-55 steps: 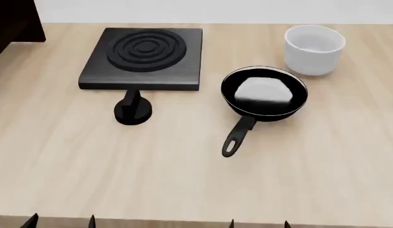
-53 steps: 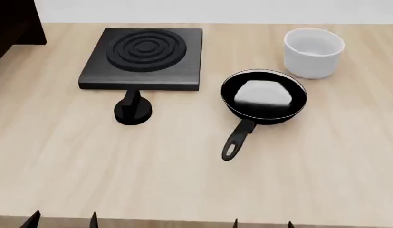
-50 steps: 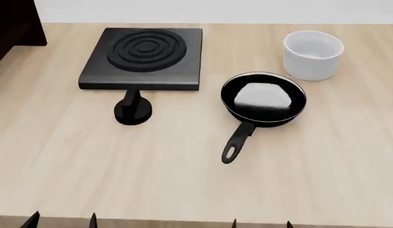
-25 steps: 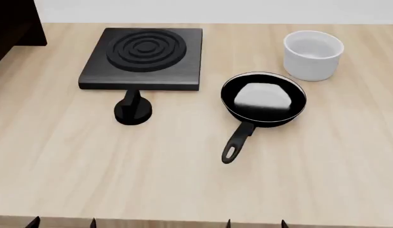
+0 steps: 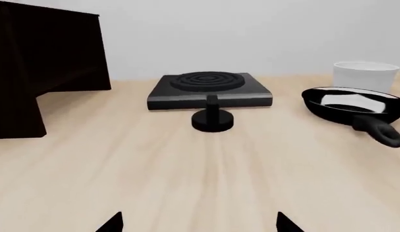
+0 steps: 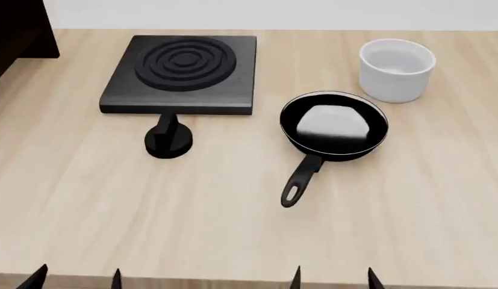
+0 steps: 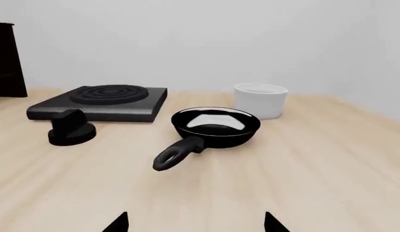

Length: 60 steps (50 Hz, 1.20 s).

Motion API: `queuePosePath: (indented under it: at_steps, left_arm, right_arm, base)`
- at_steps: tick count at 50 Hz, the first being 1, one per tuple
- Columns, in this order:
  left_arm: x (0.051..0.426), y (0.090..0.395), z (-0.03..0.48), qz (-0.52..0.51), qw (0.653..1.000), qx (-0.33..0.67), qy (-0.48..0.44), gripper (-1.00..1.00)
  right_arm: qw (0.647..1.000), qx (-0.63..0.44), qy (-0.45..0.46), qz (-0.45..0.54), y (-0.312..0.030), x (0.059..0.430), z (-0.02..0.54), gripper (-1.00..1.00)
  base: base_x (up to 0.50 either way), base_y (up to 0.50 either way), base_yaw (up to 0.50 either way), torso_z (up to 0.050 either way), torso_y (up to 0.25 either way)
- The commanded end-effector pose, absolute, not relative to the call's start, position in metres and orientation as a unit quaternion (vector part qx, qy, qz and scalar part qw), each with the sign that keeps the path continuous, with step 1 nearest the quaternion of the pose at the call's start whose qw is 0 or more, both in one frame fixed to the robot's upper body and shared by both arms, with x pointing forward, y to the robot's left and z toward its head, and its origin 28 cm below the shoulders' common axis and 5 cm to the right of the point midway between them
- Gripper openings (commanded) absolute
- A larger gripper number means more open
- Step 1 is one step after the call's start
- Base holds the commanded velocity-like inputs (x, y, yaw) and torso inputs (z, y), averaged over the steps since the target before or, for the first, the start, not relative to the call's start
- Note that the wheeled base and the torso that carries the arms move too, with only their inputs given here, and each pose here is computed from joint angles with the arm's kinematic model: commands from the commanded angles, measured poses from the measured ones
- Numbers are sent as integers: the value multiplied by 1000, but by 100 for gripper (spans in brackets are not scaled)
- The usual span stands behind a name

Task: Put the frying pan on the cabinet shelf.

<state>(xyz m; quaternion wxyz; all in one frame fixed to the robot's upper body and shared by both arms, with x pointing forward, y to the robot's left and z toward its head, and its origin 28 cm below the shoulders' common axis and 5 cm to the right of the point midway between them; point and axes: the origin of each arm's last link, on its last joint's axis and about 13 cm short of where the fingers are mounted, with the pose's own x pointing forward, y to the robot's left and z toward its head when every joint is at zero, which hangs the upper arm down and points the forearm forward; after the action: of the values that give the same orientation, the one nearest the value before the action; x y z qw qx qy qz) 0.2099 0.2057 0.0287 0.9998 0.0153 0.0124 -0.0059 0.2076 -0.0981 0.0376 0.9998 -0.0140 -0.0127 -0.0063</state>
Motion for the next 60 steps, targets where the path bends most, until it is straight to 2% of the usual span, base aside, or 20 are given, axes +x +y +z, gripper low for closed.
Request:
queuePosePath:
  at_steps: [1,12,24,60]
  left_arm:
    - [209,207,61,-5,1000,18,-1,100]
    - [198,203,110,-13,1000,6,-17,100]
    - [197,207,111,-13,1000,11,-1,100]
    - [194,207,112,-14,1000,2,-3,100]
  right_arm:
    - [999,-23,-25,-28,-105,206,65,100]
    - [998,-57,-34,-19,-107,203,104,100]
    - [997,-59,-40,-25,-109,199,109,100]
    - [995,-74,-57,-29,-111,197,123,100]
  base:
    - [0,0,0,0,0]
    - [0,0,0,0,0]
    - [103,0,0,0,0]
    - [487,0,0,0,0]
